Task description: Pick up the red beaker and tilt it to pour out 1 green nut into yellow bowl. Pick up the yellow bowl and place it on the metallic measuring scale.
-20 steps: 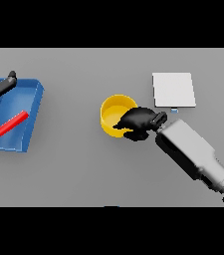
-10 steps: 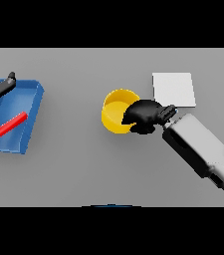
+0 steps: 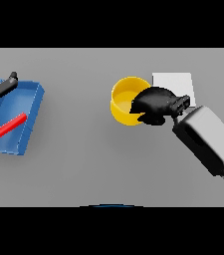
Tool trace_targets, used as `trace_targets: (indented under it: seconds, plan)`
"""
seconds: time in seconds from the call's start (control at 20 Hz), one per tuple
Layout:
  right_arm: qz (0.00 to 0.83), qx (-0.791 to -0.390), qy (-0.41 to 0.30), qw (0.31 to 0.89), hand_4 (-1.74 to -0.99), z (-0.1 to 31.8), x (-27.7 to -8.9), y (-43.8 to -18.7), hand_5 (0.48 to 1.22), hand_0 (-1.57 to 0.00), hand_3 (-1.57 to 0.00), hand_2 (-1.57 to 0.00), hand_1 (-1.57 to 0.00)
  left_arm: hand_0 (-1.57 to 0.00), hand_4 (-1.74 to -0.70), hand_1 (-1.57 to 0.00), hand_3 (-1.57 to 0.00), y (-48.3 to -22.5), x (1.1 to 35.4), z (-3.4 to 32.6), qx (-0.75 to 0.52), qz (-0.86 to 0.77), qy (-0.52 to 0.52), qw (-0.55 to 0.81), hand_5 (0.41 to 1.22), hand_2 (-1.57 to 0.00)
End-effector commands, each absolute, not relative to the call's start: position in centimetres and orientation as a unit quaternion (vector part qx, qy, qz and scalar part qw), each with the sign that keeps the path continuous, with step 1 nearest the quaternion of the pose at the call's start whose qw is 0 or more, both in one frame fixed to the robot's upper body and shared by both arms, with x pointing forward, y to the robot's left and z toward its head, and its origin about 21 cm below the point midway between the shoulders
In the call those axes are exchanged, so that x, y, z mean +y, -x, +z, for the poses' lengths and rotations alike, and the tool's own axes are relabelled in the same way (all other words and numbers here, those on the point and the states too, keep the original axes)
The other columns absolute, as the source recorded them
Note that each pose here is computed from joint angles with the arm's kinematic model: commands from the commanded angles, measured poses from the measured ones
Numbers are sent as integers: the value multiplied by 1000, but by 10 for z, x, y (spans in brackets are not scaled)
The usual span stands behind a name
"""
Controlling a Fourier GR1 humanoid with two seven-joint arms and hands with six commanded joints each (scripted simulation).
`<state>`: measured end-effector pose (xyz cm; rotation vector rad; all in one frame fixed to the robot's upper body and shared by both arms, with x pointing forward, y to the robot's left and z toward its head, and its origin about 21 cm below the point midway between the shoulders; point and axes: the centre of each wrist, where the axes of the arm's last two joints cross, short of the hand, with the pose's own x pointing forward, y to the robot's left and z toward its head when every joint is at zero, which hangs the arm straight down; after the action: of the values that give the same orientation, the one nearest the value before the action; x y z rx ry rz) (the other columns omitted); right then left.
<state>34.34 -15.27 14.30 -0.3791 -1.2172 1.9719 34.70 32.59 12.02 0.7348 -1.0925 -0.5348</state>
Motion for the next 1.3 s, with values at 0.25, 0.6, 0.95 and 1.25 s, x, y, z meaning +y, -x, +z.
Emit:
trace_targets:
  seconds: [0.25, 0.6, 0.95, 1.25]
  plan:
    - [756, -488, 209, 382, -1720, 166, -179, -363, 1221, -1570, -1298, -1568, -1570, 1, -808, 1, 1, -347, 329, 125, -504, -245, -343, 754, 742, 1]
    - [713, -476, 255, 447, -1720, 159, -228, -393, 1221, -1571, -1205, -1570, -1571, 1, -824, 1, 1, -341, 324, 133, -493, -239, -348, 760, 759, 1]
    - [687, -456, 277, 493, -1722, 131, -260, -415, 1221, -1571, -1227, -1571, -1571, 1, -819, 1, 1, -337, 325, 130, -485, -237, -350, 765, 763, 1]
    - [675, -449, 285, 511, -1725, 104, -265, -426, 1221, -1571, -1432, -1571, -1561, 1, -801, 1, 1, -340, 322, 128, -480, -239, -355, 766, 743, 1]
